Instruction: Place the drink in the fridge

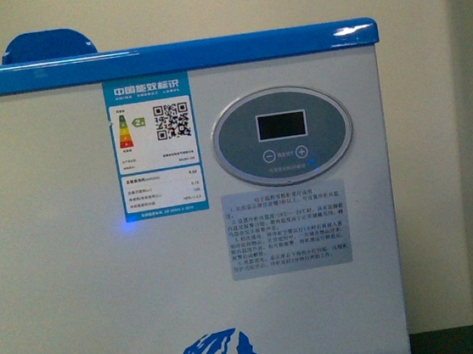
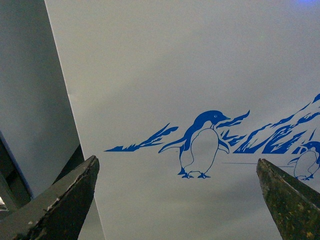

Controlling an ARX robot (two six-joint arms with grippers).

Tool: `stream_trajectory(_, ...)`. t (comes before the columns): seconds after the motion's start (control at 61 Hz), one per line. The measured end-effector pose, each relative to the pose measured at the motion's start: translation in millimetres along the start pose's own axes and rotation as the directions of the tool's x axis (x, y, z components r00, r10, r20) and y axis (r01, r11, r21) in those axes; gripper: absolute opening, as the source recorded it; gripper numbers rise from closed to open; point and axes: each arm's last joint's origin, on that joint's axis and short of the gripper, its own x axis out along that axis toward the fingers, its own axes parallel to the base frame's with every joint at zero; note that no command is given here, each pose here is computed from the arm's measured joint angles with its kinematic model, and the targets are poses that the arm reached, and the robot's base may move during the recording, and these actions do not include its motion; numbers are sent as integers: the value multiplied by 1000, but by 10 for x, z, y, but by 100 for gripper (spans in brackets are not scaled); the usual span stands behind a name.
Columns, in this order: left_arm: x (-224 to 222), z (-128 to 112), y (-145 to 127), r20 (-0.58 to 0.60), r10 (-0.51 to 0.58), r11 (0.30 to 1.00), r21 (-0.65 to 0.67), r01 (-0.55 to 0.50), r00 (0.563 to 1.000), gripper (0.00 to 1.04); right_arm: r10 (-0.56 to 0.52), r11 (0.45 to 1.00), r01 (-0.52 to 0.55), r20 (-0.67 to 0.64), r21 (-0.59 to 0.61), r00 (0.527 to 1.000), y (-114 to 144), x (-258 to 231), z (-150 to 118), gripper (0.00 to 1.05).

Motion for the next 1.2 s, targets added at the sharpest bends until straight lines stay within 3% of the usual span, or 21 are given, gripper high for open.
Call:
stream_trajectory(0.164,0,0,0,0,0,1000,0,0,1000,97,6,1000,-7,38,4,999,-3,-39,-40,37)
stream_trajectory(0.41,0,0,0,0,0,1000,0,0,1000,97,31,999,-32,-24,-18,999,40,-78,-316,37)
stream_trajectory(1.197,0,0,0,0,0,1000,0,0,1000,97,35,999,-35,-18,-15,999,40,-90,-317,37)
